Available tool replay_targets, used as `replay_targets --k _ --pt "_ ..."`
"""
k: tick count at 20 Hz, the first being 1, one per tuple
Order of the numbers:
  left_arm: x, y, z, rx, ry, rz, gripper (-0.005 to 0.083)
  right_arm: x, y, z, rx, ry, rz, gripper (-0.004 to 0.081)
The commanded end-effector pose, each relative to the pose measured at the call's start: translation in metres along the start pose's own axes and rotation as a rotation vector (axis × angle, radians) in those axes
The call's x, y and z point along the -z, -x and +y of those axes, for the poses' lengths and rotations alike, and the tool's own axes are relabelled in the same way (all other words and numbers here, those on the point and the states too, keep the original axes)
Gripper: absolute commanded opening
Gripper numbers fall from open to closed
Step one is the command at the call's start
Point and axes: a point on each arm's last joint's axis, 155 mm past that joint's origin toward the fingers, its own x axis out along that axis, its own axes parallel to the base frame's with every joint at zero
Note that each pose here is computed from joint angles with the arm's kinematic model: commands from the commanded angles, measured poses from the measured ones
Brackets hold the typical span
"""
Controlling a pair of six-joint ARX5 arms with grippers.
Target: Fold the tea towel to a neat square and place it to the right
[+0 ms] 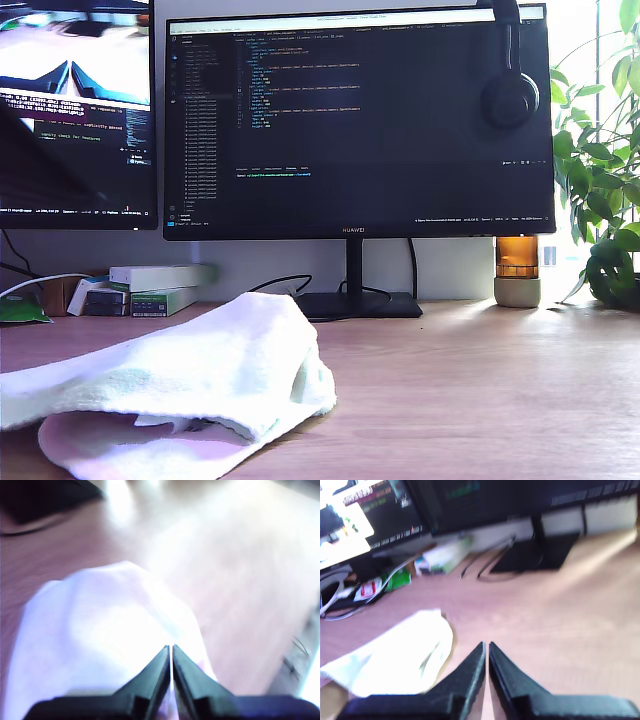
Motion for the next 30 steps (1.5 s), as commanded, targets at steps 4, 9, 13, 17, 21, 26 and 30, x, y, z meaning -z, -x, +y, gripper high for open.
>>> replay_targets --k 4,9,13,17,21,26,30 --pt "0.006 -0.016 -0.021 0.075 -0.221 0.160 -0.0024 0.027 -0.010 -0.007 0.014 -0.046 0.113 -0.0013" --pt "0.035 -0.036 -0.046 0.208 -0.502 0.279 0.0123 0.038 -0.016 0.023 -0.142 -0.047 0.183 -0.0013" --pt "0.046 -0.053 -0.042 0.182 -0.654 0.323 0.0270 0.064 -0.017 0.050 -0.257 -0.047 0.303 -0.0013" --pt "0.054 -0.073 -0.033 0.168 -0.770 0.348 0.0309 0.076 -0.020 0.057 -0.271 -0.023 0.354 -0.0013" --pt "0.061 -0.090 -0.020 0.122 -0.824 0.379 0.0309 0.079 -0.022 0.056 -0.267 -0.022 0.366 -0.0013" --pt "0.074 -0.098 -0.009 0.112 -0.840 0.428 0.0309 0.073 -0.024 0.058 -0.276 -0.014 0.340 -0.0013" --pt "0.069 -0.105 -0.006 0.089 -0.850 0.407 0.0297 0.073 -0.024 0.058 -0.277 -0.014 0.340 -0.0013"
